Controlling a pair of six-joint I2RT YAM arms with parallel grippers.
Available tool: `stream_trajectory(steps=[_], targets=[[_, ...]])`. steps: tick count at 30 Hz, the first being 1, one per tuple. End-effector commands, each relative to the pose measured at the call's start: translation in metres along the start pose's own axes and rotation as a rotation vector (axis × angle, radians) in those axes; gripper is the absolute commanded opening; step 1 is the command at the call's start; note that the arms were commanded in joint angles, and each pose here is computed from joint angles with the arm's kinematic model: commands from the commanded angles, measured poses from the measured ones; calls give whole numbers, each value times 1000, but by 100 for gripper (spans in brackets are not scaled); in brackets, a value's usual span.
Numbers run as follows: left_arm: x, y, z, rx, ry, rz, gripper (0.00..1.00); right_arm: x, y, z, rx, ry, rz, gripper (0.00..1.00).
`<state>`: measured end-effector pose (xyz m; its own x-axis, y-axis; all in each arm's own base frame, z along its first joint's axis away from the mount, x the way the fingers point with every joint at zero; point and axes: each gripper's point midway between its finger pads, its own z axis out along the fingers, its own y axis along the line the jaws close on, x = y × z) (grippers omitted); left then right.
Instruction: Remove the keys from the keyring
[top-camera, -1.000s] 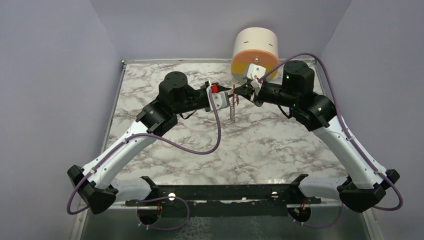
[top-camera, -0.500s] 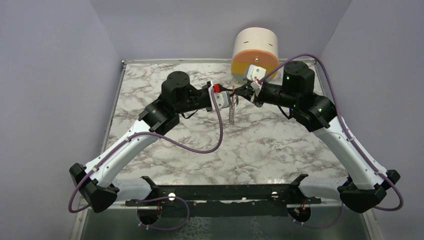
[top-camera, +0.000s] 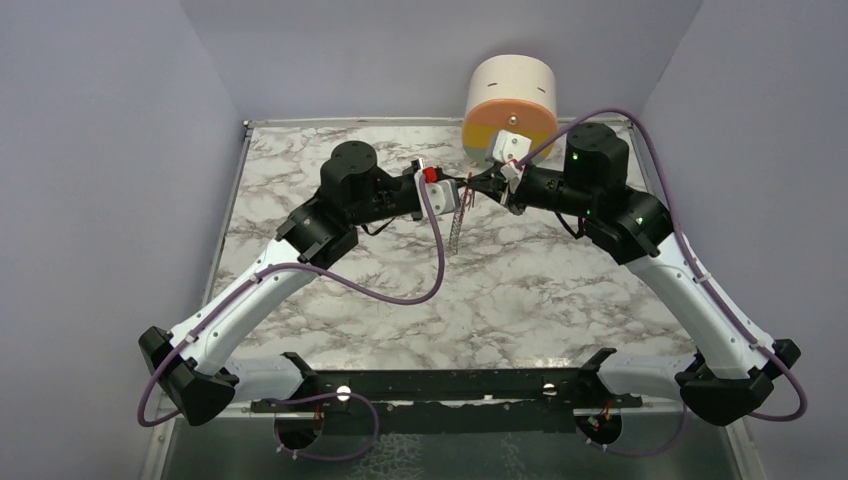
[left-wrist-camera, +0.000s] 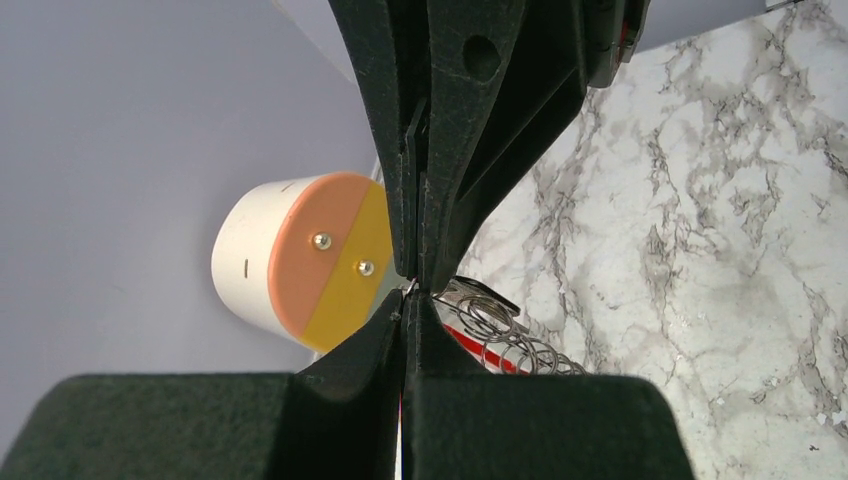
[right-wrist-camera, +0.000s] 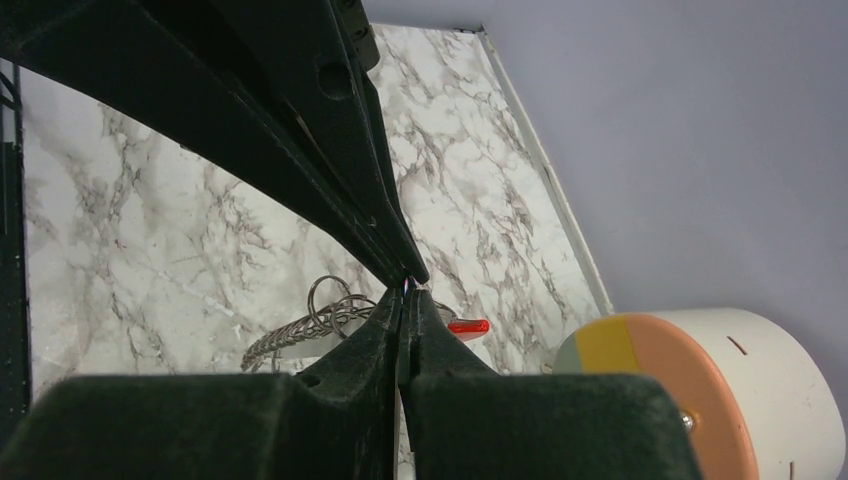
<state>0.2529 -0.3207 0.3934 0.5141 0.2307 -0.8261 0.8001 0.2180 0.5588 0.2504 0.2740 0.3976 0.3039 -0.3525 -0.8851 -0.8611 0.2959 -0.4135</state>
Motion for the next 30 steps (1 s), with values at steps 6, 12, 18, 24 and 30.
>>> stream_trajectory(steps=[6,12,18,24,30], targets=[[-12,6,-1,-28,-53,14,0,-14,-12,-4,88,-50,-30,22],[-14,7,-7,-58,-69,13,0,-29,-23,-18,191,-134,-55,33],[-15,9,-15,-122,-112,-10,0,-54,-39,-54,372,-267,-72,36],[-23,12,-24,-199,-216,-82,0,-38,-40,-54,427,-275,-9,35],[-27,12,-34,-274,-336,-171,0,-14,-27,-44,419,-304,65,34]])
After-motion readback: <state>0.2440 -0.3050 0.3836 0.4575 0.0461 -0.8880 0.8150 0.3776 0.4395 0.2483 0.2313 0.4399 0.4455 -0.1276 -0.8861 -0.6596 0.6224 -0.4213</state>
